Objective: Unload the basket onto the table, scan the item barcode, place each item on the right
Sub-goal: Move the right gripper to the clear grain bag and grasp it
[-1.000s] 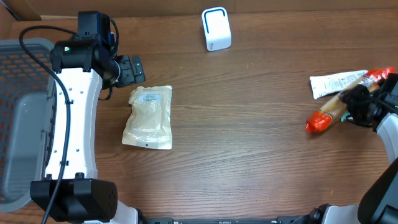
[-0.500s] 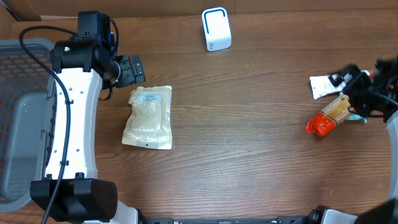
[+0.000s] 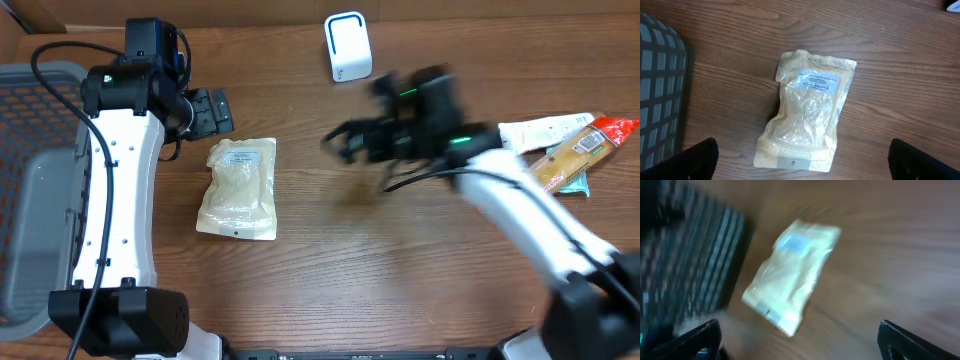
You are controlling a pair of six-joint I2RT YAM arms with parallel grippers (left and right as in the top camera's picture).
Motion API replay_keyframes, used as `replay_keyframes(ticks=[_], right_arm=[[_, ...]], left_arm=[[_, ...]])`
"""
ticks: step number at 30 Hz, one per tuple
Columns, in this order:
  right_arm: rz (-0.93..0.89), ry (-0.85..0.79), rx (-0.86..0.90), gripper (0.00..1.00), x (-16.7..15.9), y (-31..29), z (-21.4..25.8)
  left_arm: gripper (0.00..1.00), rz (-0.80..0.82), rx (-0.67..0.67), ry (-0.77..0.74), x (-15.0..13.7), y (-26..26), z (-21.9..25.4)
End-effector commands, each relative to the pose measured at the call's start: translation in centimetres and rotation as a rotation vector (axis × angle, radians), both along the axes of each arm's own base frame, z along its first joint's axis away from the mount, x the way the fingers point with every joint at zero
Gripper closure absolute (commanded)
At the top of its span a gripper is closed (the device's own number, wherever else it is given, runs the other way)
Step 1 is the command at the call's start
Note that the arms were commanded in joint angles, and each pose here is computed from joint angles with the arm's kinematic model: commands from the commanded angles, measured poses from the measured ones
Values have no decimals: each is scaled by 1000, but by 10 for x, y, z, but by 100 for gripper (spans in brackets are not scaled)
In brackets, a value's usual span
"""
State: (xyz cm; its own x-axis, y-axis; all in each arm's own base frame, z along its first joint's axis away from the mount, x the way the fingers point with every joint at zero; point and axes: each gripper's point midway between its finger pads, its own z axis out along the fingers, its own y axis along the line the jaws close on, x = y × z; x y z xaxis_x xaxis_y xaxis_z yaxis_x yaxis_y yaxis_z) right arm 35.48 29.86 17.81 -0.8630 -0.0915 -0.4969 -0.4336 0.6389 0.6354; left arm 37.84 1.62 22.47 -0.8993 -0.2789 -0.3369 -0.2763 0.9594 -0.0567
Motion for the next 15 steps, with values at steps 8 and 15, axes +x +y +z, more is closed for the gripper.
replay_keyframes(ticks=[8, 15], right_arm=[[159, -17, -54, 0, -45, 119, -91], [230, -60, -28, 32, -67, 156, -115]], left_arm=[[0, 7, -11, 3, 1, -2, -2], [1, 7, -11, 3, 1, -2, -2]])
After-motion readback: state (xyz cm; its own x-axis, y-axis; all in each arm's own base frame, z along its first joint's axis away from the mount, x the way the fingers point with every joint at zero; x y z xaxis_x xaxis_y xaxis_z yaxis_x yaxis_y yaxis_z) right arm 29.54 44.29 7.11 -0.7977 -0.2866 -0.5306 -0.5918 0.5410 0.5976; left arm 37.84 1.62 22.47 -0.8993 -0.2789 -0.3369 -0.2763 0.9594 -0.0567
